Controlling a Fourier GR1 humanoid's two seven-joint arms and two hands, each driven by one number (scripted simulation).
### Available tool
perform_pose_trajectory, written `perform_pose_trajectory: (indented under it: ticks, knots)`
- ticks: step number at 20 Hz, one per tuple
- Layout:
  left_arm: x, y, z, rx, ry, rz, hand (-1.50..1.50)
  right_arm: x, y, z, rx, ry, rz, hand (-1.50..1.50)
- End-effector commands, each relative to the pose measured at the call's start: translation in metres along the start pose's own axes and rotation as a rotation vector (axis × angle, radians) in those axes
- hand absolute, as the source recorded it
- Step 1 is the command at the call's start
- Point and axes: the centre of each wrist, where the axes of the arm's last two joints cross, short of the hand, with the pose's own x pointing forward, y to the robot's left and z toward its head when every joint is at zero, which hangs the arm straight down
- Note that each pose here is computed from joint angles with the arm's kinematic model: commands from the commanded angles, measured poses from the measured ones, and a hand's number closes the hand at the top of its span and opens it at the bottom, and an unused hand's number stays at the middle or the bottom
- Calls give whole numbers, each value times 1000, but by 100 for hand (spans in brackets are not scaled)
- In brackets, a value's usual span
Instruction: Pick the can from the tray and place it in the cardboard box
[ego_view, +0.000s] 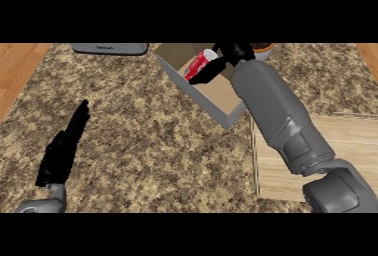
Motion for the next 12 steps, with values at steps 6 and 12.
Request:
perform_pose_trajectory:
  ticks: [6, 12]
  knots:
    - [0, -1, -7, 14, 0, -9, 0, -4, -4, 0, -259, -9, -364, -150]
    - [8, -13, -2, -2, -9, 8, 0, -46, -59, 8, -381, -37, -614, -150]
